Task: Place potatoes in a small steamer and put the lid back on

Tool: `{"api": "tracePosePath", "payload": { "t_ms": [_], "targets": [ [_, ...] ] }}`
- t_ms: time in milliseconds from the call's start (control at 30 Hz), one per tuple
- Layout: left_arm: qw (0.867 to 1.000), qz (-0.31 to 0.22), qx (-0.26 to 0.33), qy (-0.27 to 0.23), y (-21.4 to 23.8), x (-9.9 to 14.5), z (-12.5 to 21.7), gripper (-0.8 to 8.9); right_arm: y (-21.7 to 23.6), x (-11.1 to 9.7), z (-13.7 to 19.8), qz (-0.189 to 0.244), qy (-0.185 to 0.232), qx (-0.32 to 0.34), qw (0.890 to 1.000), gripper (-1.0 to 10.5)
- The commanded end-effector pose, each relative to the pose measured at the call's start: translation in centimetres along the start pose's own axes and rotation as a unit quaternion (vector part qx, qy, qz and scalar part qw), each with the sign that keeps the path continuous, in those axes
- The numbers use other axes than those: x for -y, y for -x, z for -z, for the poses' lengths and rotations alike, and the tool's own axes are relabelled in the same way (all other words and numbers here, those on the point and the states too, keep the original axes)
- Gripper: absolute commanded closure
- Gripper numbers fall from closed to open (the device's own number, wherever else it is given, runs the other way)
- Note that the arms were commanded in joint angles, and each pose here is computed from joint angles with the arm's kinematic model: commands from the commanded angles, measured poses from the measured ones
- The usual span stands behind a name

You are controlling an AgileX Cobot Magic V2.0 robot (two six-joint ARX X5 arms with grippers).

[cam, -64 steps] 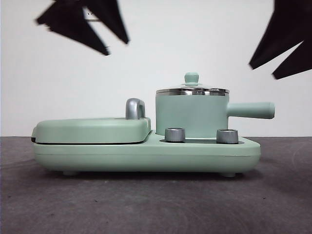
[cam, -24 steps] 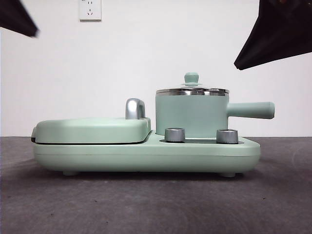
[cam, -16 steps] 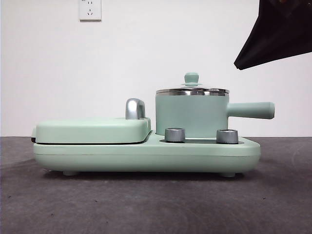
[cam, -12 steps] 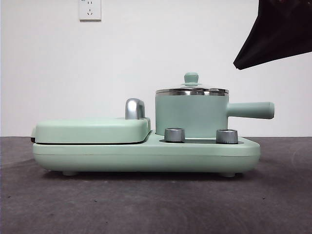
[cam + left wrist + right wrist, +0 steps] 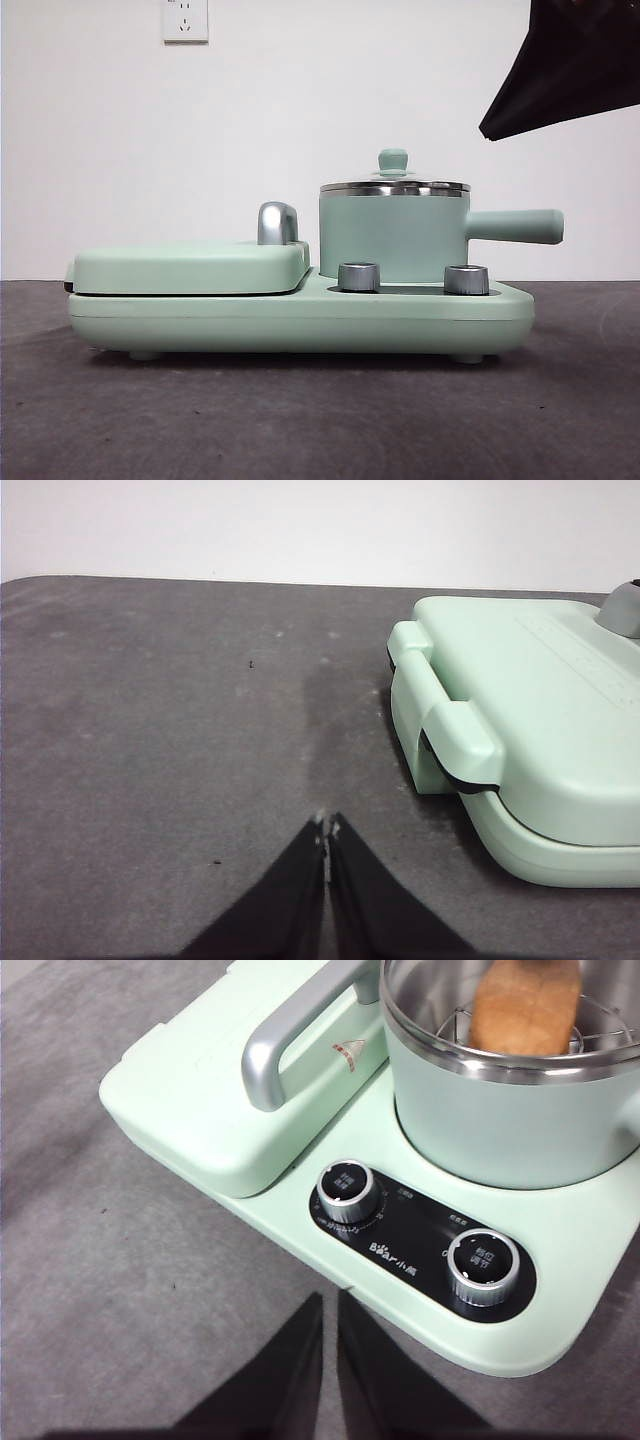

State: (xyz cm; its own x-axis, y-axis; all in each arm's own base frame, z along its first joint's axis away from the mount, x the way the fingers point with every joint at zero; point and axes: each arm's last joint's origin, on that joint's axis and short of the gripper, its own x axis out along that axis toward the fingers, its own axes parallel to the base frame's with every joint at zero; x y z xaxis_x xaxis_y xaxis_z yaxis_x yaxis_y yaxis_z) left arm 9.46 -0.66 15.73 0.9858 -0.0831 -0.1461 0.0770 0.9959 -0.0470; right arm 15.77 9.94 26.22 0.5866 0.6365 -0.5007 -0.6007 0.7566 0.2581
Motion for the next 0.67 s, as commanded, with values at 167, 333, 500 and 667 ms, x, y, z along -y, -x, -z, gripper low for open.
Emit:
{"api": "tracePosePath", "payload": {
  "t_ms": [167,333,500,667],
  "targets": [
    [1.000,-0.001,-0.004,0.002,-0.2,0.0,0.5,8.08,0.1,-0.2,-0.6,-0.004,0.000,0.011,1.000,9.3],
    [1.000,-0.001,-0.004,0.002,-0.2,0.0,0.5,8.08,0.1,-0.2,-0.6,-0.003,0.008,0.012,1.000,9.3],
    [1.000,-0.001,-0.004,0.002,-0.2,0.0,0.5,8.08,2.5,0.8,-0.4,0.052,0.123,0.071,0.988,9.3],
    [1.000,-0.001,-0.004,0.002,-0.2,0.0,0.5,8.08,5.0,3.3,3.3,0.159,0.123,0.174,0.964,9.3]
  ]
}}
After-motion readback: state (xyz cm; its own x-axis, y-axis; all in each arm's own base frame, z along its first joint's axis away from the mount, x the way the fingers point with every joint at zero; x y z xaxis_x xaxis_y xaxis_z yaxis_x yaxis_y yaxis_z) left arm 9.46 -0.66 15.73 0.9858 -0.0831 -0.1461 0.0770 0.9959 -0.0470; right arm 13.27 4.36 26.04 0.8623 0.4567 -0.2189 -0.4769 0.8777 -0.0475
